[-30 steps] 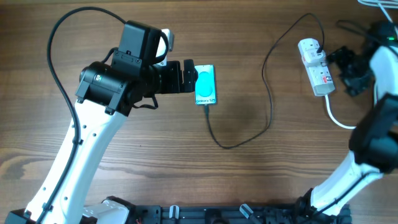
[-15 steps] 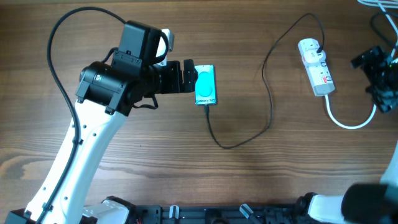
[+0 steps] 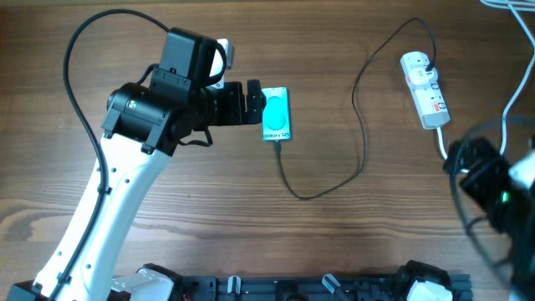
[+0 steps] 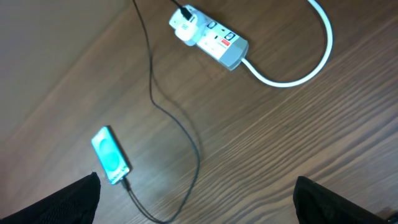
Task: Plug charger to phone and switch on socket
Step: 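Pull the right gripper back from the power strip toward the bottom right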
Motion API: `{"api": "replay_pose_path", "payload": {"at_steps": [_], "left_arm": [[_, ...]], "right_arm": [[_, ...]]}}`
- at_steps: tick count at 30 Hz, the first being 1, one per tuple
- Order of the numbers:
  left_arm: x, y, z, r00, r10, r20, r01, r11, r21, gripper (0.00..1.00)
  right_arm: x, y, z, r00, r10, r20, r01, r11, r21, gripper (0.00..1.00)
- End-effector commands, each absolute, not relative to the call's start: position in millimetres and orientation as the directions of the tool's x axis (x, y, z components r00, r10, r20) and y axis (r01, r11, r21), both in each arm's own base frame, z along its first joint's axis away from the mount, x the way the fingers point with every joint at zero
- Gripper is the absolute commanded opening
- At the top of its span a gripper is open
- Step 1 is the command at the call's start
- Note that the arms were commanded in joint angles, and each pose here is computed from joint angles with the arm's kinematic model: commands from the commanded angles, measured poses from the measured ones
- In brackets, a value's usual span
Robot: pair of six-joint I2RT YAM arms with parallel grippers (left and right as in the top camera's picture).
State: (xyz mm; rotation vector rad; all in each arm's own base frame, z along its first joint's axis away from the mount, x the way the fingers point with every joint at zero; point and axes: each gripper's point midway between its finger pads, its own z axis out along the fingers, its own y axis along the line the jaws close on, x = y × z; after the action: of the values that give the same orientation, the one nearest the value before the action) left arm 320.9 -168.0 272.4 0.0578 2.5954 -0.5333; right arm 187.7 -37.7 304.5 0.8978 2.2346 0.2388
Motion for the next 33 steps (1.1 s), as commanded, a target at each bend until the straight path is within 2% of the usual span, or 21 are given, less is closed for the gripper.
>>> {"api": "replay_pose_path", "payload": {"at_steps": [1,11,21,26,30,33], "left_arm": [[321,-165,272,-0.880,-0.068,-0.470,0.119,0.926,-0.357,1.00],[321,-165,272,-0.880,-0.068,-0.470,0.119,0.926,-0.357,1.00],[321,-165,272,-0.880,-0.068,-0.470,0.119,0.926,-0.357,1.00],[321,-165,272,-0.880,-0.068,-0.470,0.119,0.926,-0.357,1.00],[321,-165,272,-0.880,-0.068,-0.470,0.119,0.926,-0.357,1.00],[321,-165,272,-0.880,-0.068,-0.470,0.119,0.926,-0.357,1.00]], "right_arm": [[172,-29,311,-0.370,0.791,-0.488,0.583,0.606,0.541,1.00],[163,-27,318,-0.129,0.950,-0.285,0.647,0.299,0.702,1.00],[162,-28,317,0.114,0.993,-0.021,0.654,-0.059,0.754,1.00],[147,-39,304,0.199,0.979,-0.047,0.702,-0.109,0.703,1.00],[121,-41,276,0.220,0.972,-0.077,0.800,-0.135,0.585,1.00],[117,-42,270,0.210,0.972,-0.109,0.815,-0.113,0.568,1.00]]}}
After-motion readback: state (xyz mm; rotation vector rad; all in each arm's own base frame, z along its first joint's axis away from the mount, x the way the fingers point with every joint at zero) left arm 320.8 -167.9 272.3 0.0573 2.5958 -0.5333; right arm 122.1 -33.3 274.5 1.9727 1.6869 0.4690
